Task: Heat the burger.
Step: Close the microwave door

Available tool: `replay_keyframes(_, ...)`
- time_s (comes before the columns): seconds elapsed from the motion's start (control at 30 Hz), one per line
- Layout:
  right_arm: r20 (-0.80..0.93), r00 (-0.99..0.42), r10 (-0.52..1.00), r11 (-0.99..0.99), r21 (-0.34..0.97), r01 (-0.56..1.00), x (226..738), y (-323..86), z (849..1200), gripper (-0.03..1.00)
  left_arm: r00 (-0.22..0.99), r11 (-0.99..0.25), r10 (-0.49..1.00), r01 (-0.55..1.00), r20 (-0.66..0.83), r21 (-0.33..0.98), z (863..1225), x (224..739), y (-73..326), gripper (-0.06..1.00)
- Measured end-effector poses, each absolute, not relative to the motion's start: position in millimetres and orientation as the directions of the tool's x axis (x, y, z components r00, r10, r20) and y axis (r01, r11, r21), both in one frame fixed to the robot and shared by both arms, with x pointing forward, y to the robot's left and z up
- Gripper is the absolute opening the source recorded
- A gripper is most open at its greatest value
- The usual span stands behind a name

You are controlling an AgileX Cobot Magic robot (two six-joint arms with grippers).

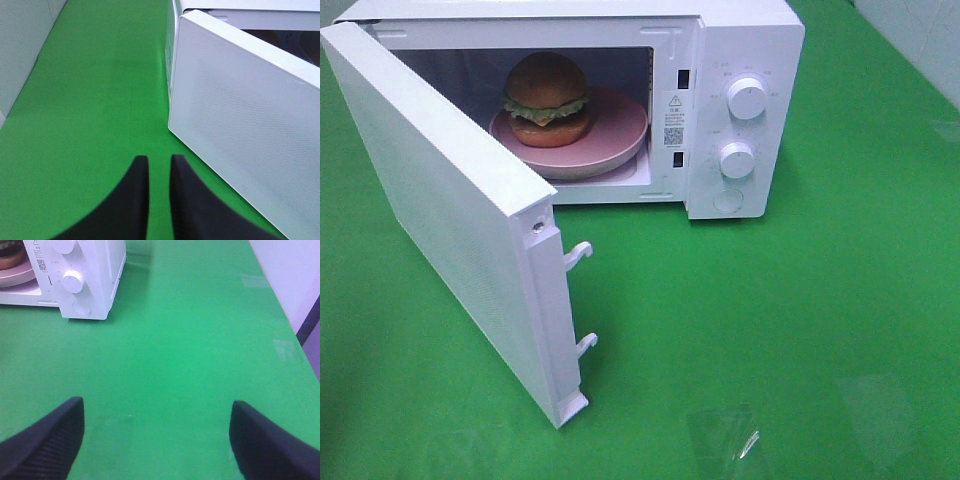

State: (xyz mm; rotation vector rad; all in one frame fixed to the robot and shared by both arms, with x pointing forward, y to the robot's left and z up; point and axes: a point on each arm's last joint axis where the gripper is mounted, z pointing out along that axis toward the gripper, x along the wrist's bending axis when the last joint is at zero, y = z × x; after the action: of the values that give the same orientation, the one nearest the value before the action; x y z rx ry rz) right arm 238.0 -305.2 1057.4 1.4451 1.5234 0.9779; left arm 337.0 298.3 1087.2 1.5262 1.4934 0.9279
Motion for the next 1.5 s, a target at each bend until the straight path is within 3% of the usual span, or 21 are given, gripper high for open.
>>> replay_keyframes(0.03,-0.041,-0.025,0.999,0.048,0.924,0.378,238.0,-305.2,1057.4,0.76,0.031,0.011,0.999,0.428,-0.027,0.904,1085.4,347.3,299.5,0.06)
replay_keyframes(0.1,-0.041,-0.025,0.999,0.048,0.924,0.378,238.0,-305.2,1057.4,0.76,0.022,0.016,0.999,0.424,-0.027,0.905,1084.3,357.8,300.9,0.0)
replay_keyframes(0.37,-0.041,-0.025,0.999,0.048,0.924,0.378,238.0,-305.2,1057.4,0.76,-0.032,0.027,0.999,0.315,-0.017,0.949,1078.5,396.2,308.1,0.0)
replay_keyframes(0.57,-0.041,-0.025,0.999,0.048,0.924,0.378,238.0,-305.2,1057.4,0.76,-0.11,0.019,0.994,0.203,0.004,0.979,1036.9,423.2,317.3,0.0)
replay_keyframes(0.83,-0.041,-0.025,0.999,0.048,0.924,0.378,238.0,-305.2,1057.4,0.76,-0.138,0.007,0.99,0.178,0.017,0.984,1011.1,445.3,321.5,0.0)
replay_keyframes(0.97,-0.041,-0.025,0.999,0.048,0.924,0.378,238.0,-305.2,1057.4,0.76,-0.101,0.009,0.995,0.179,0.01,0.984,1001.5,455.5,318.7,0.0)
replay_keyframes(1.1,-0.041,-0.025,0.999,0.048,0.924,0.378,238.0,-305.2,1057.4,0.76,0.068,-0.014,0.998,0.175,0.002,0.984,983.0,471.5,304.3,0.0)
replay_keyframes(1.2,-0.041,-0.025,0.999,0.048,0.924,0.378,238.0,-305.2,1057.4,0.76,0.104,-0.02,0.995,0.171,0.003,0.985,980.0,473.7,301.3,0.0)
replay_keyframes(1.27,-0.041,-0.025,0.999,0.048,0.924,0.378,238.0,-305.2,1057.4,0.76,0.218,-0.052,0.976,0.165,0.015,0.985,967.3,482.2,291.8,0.0)
replay_keyframes(1.5,-0.041,-0.025,0.999,0.048,0.924,0.378,238.0,-305.2,1057.4,0.76,0.346,-0.087,0.938,0.17,0.023,0.982,958.1,501.7,282.0,0.0)
